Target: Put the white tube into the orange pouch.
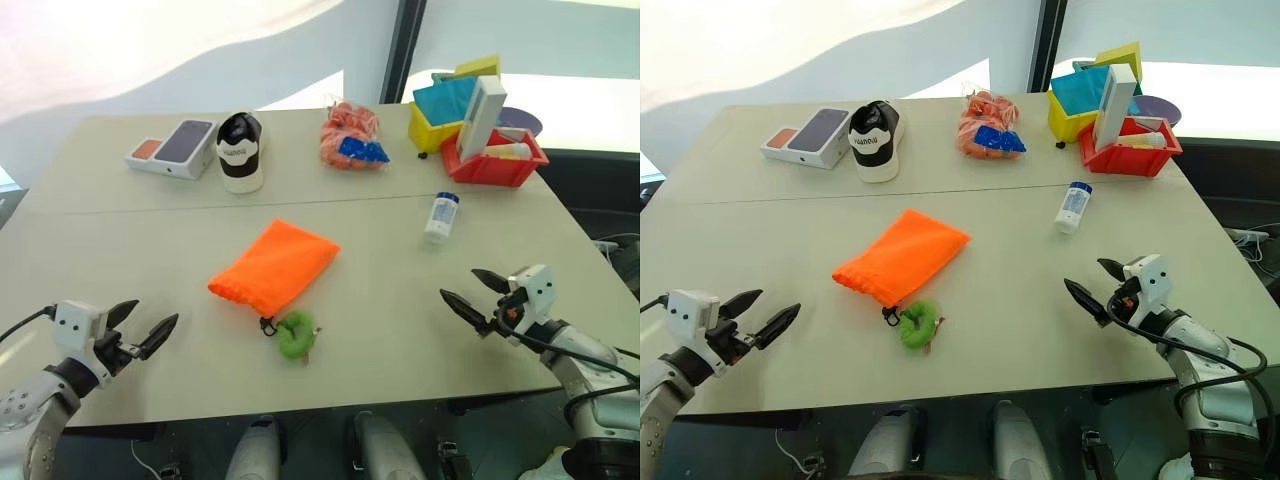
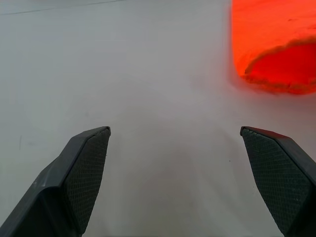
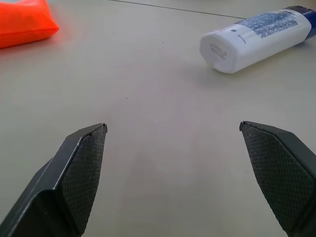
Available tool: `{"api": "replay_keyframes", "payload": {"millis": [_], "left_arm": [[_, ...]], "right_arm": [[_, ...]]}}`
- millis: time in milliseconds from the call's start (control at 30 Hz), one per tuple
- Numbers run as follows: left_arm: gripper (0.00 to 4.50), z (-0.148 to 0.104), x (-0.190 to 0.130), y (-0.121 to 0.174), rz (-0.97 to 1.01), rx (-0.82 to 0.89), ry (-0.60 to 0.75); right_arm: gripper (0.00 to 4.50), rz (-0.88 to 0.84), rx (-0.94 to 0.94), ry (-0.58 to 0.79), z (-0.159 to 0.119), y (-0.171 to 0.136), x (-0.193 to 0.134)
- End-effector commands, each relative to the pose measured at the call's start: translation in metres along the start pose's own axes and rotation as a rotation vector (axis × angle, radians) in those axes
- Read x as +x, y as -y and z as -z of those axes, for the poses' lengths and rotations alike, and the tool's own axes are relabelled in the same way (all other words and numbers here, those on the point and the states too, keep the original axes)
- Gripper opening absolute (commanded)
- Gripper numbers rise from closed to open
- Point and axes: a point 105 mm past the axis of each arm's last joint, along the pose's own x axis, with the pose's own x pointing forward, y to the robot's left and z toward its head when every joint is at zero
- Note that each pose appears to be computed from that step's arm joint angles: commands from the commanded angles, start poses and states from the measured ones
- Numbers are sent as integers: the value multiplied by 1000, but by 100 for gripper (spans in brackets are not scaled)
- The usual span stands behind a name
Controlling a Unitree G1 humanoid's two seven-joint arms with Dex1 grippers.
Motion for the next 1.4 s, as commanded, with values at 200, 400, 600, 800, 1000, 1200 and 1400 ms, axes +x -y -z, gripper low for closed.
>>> {"api": "replay_keyframes", "payload": {"millis": [200, 400, 600, 800, 1000, 1200, 1400], "left_arm": [[450, -8, -1, 0, -11, 28, 15], [450, -9, 0, -2, -34, 54, 18], [450, -20, 4, 2, -43, 36, 83], [450, -24, 8, 15, 22, 148, 77], [450, -39, 22, 29, 120, 341, 90], [450, -46, 46, 47, 216, 541, 110], [450, -43, 66, 59, 272, 631, 133]], "right_arm": [[446, -12, -43, 33, -13, 0, 1], [446, -20, -44, 29, -12, -1, 1], [446, -82, -44, 28, -17, -13, 9], [446, -160, -57, 70, -36, -36, 18], [446, -273, -85, 92, -50, -70, 26], [446, -376, -98, 120, -59, -104, 37], [446, -413, -88, 135, -61, -122, 43]]}}
